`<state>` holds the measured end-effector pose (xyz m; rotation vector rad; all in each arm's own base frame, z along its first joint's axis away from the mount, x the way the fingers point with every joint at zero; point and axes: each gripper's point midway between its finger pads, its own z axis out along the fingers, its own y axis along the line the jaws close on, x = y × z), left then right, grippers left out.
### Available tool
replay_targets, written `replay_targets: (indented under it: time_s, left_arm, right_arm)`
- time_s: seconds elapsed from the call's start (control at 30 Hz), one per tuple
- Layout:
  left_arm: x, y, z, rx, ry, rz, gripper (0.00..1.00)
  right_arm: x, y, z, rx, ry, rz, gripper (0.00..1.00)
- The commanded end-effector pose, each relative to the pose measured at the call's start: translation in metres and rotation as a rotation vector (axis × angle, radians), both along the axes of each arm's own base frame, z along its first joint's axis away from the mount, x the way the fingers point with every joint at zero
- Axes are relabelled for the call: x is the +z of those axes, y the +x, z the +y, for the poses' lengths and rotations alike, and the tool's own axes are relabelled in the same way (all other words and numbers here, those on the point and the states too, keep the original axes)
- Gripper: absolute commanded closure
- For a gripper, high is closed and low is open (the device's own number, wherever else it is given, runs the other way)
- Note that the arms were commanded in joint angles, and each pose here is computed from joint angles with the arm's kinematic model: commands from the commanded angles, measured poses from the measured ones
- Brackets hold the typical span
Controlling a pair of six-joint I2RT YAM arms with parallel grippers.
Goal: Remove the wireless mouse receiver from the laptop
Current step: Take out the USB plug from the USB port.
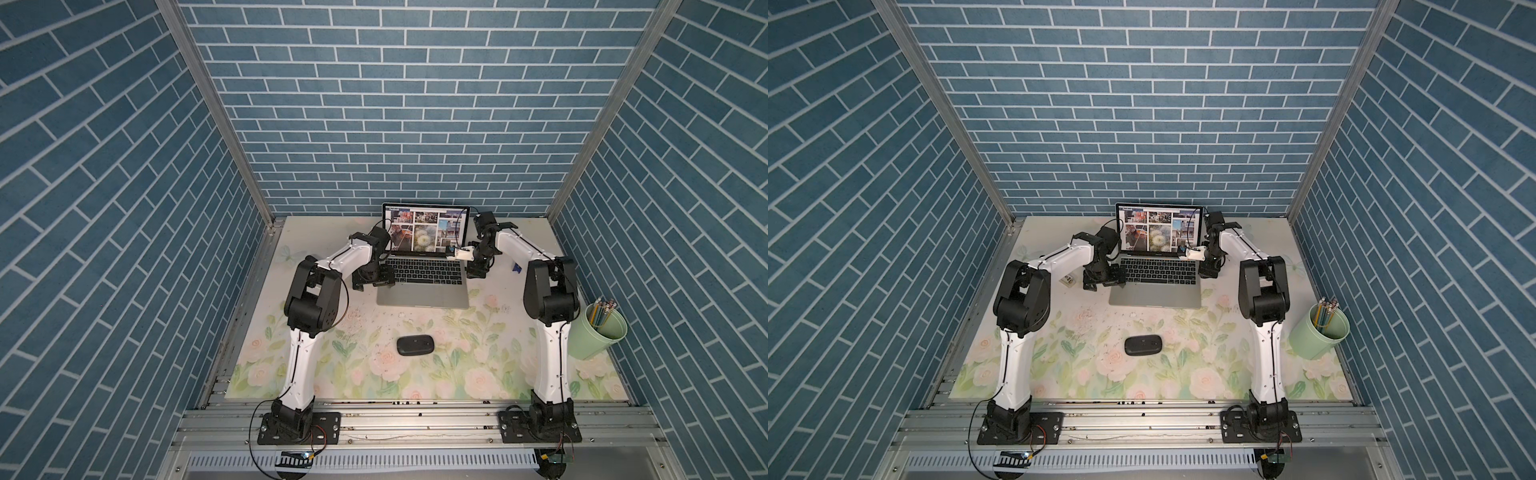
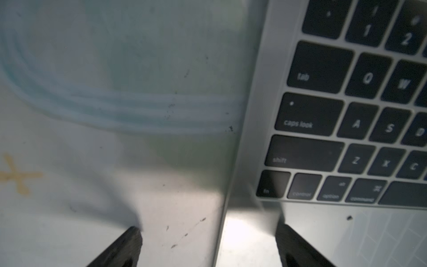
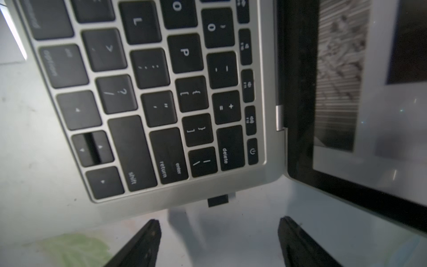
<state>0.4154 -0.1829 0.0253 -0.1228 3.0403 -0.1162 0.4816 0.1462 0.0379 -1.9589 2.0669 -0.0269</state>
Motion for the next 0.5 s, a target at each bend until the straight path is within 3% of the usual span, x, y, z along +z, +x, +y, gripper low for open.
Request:
replay_targets:
  time_s: [0.0, 0.27, 0.47]
  left_arm:
    - [-0.02, -0.014, 0.016, -0.001, 0.096, 0.078, 0.05]
    - [-0.028, -0.024, 0.021, 0.0, 0.114, 0.111, 0.04]
    - [-0.032, -0.035, 0.025, -0.002, 0.122, 0.135, 0.04]
  right_arm:
    - [-0.009, -0.003, 0.002, 0.049, 0.0, 0.025, 0.17]
    - [-0.013, -0.001, 0.004, 0.084, -0.001, 0.04, 0.19]
    - [-0.026, -0.016, 0.006, 0.102, 0.008, 0.107, 0.32]
